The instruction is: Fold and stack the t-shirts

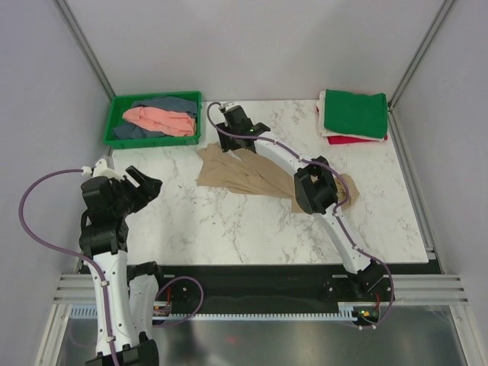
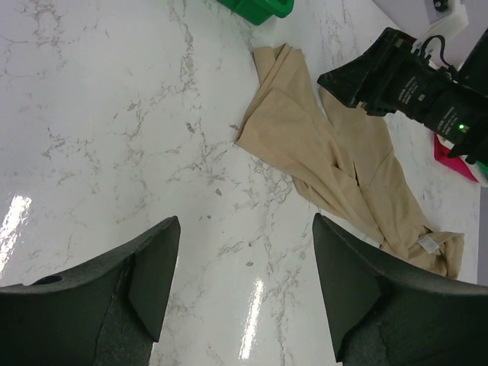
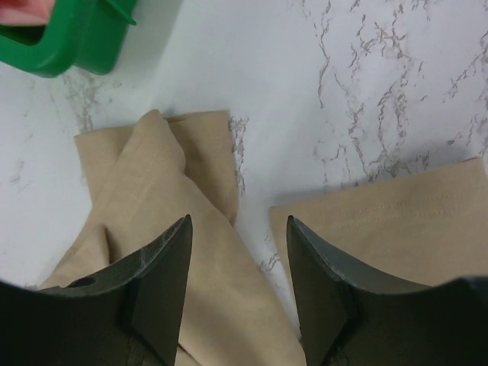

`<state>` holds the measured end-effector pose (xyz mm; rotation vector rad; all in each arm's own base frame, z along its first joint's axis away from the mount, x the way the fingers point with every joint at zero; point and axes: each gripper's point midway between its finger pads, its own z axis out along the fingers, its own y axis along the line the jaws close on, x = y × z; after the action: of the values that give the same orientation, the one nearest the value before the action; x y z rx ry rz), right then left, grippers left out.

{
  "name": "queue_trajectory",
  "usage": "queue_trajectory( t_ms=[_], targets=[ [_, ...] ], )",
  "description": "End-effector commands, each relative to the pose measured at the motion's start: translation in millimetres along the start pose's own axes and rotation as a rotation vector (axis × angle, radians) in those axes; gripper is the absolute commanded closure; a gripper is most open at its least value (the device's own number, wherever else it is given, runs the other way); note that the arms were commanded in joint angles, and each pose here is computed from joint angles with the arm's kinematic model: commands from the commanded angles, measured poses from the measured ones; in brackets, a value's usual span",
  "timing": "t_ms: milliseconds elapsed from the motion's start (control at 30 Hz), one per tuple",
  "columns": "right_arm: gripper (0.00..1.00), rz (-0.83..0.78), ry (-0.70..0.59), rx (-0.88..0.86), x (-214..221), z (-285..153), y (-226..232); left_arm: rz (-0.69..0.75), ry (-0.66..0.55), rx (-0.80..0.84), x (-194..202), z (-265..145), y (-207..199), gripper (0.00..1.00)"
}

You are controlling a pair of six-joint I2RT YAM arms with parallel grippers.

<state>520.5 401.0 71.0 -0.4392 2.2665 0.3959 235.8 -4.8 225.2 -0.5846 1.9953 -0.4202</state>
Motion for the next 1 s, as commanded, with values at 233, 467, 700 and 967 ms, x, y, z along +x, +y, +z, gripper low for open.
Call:
queue_trajectory(
  t_ms=[233,467,700,967],
  targets=[
    [0.42,-0.066,0.028,0.139,20.1,20.6,-28.2,0.039,-0.028,0.034,-5.8,0.2,-5.5,0.23],
    [0.48,-0.061,0.061,0.159,42.0,38.6,-38.5,0.039,-0.025,0.034,-5.1,0.7,-5.3,0.23],
    [0.90,-0.052,0.079,0.148,48.6,41.3,-47.5,0.038,-0.023,0.032,-5.4,1.4,-4.7,0.23],
    [1.00,-0.135,-0.077,0.159,-40.3,-37.1,-43.7,0.038,-0.024,0.020,-5.1,2.4,-2.3,0.23]
  ],
)
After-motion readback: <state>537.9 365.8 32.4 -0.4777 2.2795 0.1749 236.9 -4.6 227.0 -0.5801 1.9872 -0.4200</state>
